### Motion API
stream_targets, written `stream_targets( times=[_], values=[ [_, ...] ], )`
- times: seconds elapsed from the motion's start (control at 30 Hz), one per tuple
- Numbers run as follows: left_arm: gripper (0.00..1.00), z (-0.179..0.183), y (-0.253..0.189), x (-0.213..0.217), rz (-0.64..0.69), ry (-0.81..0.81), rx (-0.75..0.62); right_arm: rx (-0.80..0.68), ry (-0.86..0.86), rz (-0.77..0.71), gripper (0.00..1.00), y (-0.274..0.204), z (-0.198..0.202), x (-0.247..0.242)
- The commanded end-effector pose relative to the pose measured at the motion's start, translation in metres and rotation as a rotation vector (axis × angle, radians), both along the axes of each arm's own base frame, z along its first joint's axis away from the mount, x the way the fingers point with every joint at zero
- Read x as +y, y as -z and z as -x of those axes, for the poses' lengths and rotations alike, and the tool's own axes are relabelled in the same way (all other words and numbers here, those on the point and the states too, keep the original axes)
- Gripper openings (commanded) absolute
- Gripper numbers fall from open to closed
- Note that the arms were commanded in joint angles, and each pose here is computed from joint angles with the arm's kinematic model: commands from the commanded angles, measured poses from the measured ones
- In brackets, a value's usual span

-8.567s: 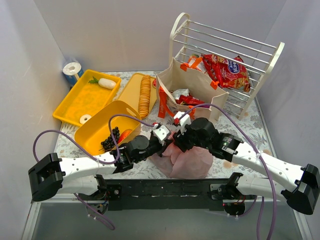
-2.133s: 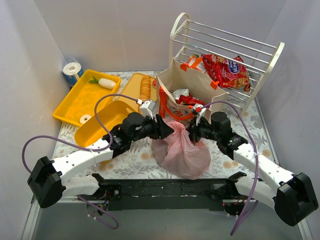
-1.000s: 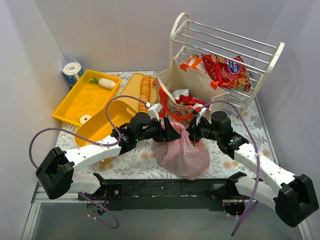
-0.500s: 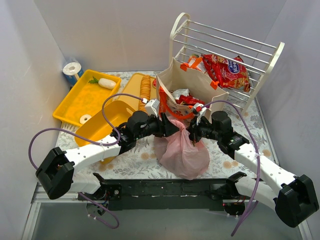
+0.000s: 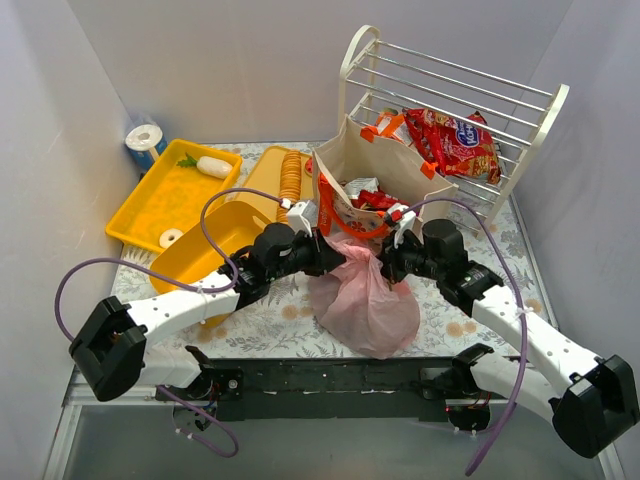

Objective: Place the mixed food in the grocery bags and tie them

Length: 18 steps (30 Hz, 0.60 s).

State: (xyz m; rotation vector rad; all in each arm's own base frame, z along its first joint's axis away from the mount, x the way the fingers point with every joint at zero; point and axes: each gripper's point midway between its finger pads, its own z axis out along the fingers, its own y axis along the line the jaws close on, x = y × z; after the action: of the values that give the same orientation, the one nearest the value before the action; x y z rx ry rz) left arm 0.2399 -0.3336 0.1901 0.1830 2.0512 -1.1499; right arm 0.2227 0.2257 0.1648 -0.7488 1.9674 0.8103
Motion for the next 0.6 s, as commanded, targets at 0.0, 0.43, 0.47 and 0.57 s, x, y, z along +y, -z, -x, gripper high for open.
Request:
stream_targets(
  times=[0.0,0.43,0.47,0.57],
  values=[
    [0.0,-0.017,0.01,0.038,-0.075,-0.11,-0.009,-0.075,0.137,0.119,0.01,-0.022,-0.014,-0.031],
    [0.0,-0.031,0.02,0.073,-0.138,-0.182,-0.022,-0.138,0.398,0.273,0.01,-0.031,-0.028,-0.087],
    [0.0,-0.032,0.021,0.075,-0.143,-0.189,-0.022,-0.136,0.407,0.276,0.01,-0.028,-0.028,-0.088],
    [0.0,-0.034,0.022,0.082,-0.154,-0.206,-0.024,-0.125,0.458,0.303,0.01,-0.018,-0.032,-0.097]
  ],
)
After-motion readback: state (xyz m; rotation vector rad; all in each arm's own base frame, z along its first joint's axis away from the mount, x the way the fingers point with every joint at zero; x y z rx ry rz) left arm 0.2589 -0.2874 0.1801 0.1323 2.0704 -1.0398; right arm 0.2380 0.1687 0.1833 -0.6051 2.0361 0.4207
